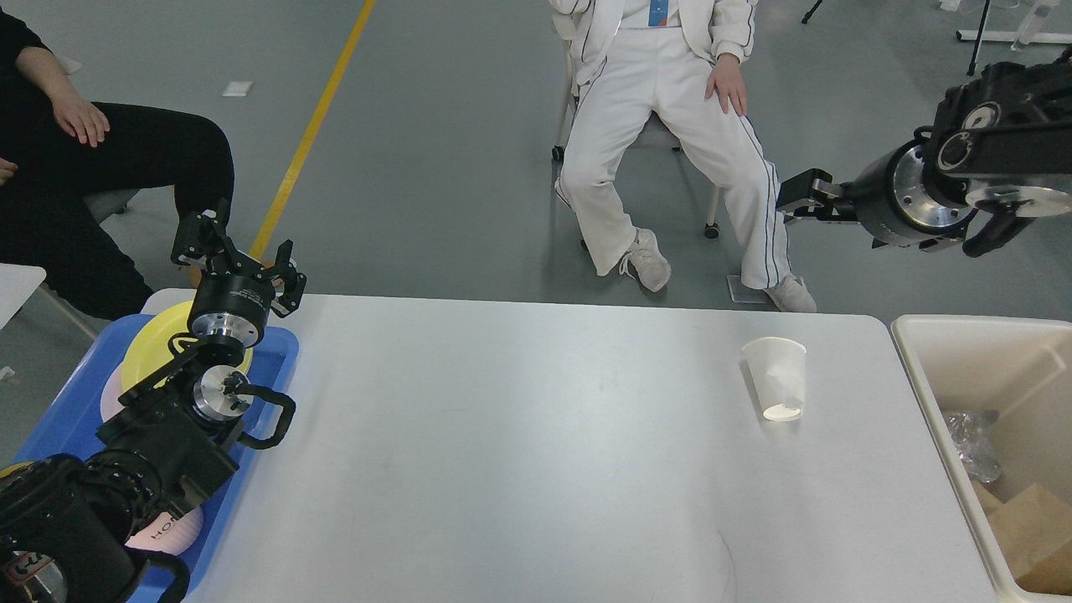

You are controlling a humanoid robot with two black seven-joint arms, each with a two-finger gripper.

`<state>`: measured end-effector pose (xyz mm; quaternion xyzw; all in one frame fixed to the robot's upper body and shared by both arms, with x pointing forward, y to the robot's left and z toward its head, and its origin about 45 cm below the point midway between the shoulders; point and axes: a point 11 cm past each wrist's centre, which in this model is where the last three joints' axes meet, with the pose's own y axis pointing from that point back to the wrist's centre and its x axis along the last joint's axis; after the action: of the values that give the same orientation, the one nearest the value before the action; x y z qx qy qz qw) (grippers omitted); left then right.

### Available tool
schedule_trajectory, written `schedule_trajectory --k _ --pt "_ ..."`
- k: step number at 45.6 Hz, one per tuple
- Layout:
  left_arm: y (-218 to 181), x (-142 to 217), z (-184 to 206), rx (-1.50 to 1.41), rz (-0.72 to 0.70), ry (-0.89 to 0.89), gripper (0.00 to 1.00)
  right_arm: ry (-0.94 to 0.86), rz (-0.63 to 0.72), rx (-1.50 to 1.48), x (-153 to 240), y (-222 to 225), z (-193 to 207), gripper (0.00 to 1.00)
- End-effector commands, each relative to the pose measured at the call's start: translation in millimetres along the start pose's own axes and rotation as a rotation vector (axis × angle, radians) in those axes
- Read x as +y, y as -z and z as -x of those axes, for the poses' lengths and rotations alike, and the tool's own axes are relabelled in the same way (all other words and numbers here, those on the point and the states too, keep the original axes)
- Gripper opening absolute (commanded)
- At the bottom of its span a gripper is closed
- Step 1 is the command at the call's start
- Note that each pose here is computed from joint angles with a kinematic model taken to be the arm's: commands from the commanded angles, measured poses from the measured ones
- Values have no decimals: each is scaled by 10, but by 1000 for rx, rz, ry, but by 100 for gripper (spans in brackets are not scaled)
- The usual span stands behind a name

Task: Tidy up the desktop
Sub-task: 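Move the right gripper toward the white paper cup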

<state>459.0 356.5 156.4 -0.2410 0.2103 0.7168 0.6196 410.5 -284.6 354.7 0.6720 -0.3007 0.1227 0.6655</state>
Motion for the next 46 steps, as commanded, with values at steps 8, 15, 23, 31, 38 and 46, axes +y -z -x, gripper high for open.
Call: schedule_trajectory --k 8,15,23,31,38,46 --pt "0 0 1 0 0 1 96 113 95 -22 -644 -343 540 100" --pt "0 0 0 0 0 0 96 99 199 -41 -1226 -709 1035 100" --pt "0 0 0 0 0 0 96 64 258 -33 -1528 -956 1391 99" --pt "0 0 0 0 0 0 96 10 272 26 -1765 -993 1658 99" --pt "-1 0 -1 1 1 -1 96 -35 270 55 -1925 -950 1742 99" --pt "0 0 0 0 0 0 96 -73 260 63 -1979 -880 1725 99"
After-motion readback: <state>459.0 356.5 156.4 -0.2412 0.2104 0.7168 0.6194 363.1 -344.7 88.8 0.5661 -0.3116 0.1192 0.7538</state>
